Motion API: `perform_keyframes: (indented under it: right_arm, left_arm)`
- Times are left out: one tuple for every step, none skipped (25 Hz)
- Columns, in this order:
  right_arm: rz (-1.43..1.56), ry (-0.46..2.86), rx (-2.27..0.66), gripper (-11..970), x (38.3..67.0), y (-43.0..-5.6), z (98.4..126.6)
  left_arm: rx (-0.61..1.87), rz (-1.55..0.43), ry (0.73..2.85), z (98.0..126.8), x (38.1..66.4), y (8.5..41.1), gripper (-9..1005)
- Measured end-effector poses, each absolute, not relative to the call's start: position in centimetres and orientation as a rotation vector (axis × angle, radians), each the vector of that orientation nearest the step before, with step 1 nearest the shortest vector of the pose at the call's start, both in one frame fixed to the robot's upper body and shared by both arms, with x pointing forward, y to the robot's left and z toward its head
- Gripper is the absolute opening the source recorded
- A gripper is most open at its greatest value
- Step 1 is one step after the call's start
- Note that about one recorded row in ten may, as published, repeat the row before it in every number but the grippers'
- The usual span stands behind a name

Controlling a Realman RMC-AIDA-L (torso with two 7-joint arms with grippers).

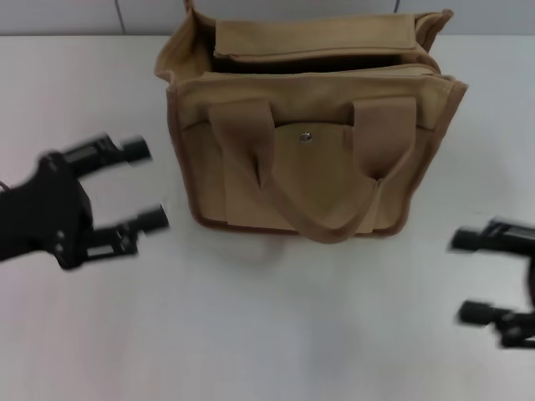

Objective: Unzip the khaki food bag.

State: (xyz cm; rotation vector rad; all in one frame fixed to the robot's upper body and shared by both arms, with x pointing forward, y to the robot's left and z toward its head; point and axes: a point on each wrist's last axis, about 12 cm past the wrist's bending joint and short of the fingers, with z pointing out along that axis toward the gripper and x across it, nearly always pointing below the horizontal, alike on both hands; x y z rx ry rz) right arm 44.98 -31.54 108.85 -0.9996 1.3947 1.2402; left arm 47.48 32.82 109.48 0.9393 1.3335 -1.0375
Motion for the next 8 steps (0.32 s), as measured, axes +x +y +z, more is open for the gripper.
perform_keyframes:
  right_arm:
    - [1.251,1.409,-1.012,740,45.1,-30.8,108.5]
    - [1.256,1.422,-1.015,740,45.2,-30.1,108.1]
    - [1.254,1.434,-1.015,740,45.3,-29.5,107.9]
    - [1.249,1.441,-1.012,740,45.4,-29.2,107.7]
    - [1.245,1.448,-1.01,740,45.5,-28.8,107.5]
    - [1.245,1.449,-1.009,740,45.6,-28.6,107.4]
    - [1.25,1.444,-1.009,740,45.6,-28.4,107.3]
    - [1.254,1.438,-1.01,740,45.7,-28.2,107.3]
  left_arm:
    - [0.939,-1.038,1.333,109.5,47.5,32.8,819]
    - [0.972,-1.066,1.367,109.3,47.6,32.5,819]
    - [0.98,-1.073,1.377,109.3,47.6,32.4,819]
    - [0.992,-1.083,1.39,109.2,47.7,32.3,819]
    - [1.006,-1.095,1.402,109.1,47.7,32.1,819]
    - [1.02,-1.104,1.415,108.9,47.7,32.0,819]
    - [1.034,-1.112,1.426,108.8,47.6,31.9,819]
    - [1.045,-1.118,1.435,108.7,47.6,31.9,819]
